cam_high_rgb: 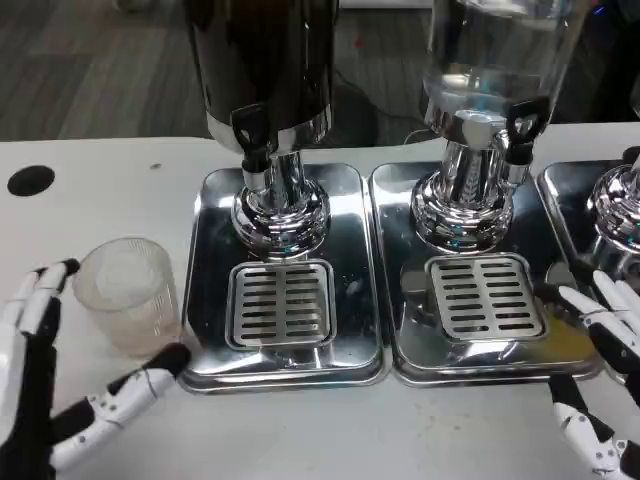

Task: Grasp the cup under the faucet to collect the drink, then remove the cup.

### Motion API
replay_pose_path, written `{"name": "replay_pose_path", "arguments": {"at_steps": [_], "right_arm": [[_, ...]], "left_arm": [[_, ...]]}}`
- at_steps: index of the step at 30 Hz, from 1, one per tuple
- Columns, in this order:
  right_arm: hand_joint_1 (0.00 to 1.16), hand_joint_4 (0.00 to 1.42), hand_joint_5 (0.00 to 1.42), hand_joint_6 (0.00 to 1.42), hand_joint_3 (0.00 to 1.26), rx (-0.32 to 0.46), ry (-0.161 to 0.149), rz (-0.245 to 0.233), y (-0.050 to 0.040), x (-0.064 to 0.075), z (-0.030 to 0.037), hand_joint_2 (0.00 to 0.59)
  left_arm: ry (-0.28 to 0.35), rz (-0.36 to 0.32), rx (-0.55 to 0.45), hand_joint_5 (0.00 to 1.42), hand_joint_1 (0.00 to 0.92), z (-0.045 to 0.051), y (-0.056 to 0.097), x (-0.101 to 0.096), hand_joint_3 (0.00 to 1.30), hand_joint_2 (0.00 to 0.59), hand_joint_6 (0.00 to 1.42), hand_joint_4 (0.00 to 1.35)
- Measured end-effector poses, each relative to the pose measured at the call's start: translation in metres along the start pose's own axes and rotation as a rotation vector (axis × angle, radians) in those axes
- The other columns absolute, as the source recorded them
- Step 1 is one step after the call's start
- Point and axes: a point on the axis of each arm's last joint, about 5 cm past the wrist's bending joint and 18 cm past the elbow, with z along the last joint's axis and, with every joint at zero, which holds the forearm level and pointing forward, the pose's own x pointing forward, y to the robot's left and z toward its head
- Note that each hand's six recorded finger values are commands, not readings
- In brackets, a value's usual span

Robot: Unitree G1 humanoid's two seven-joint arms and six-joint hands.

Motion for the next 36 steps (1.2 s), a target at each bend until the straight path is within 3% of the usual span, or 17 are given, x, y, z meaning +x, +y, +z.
{"name": "replay_pose_path", "arguments": {"at_steps": [10,15,21,30,36], "right_arm": [[0.45,0.0,0.0,0.0,0.16,0.033,0.011,0.005,0.0023,-0.005,-0.0039,0.489],[0.45,0.0,0.0,0.0,0.17,0.038,0.004,0.014,0.0032,-0.008,-0.0044,0.489],[0.45,0.0,0.0,0.0,0.17,0.045,0.0,0.019,0.0038,-0.011,-0.0043,0.489],[0.45,0.0,0.0,0.0,0.17,0.058,0.011,0.011,0.0012,-0.018,-0.006,0.489],[0.45,0.0,0.0,0.0,0.17,0.067,0.006,0.015,0.0017,-0.021,-0.0074,0.489]], "left_arm": [[0.071,0.056,0.0,0.25,0.0,0.0028,0.004,0.021,0.14,0.047,0.4,0.09],[0.128,0.063,-0.018,0.26,0.0,0.0012,0.007,0.039,0.14,0.05,0.42,0.09],[0.149,0.074,-0.009,0.29,0.0,0.0014,0.012,0.059,0.15,0.054,0.44,0.1],[0.166,0.01,0.041,0.34,0.09,0.0066,0.0,0.081,0.17,0.072,0.51,0.13],[0.149,-0.029,0.086,0.36,0.133,0.0162,-0.011,0.091,0.17,0.07,0.54,0.14]]}}
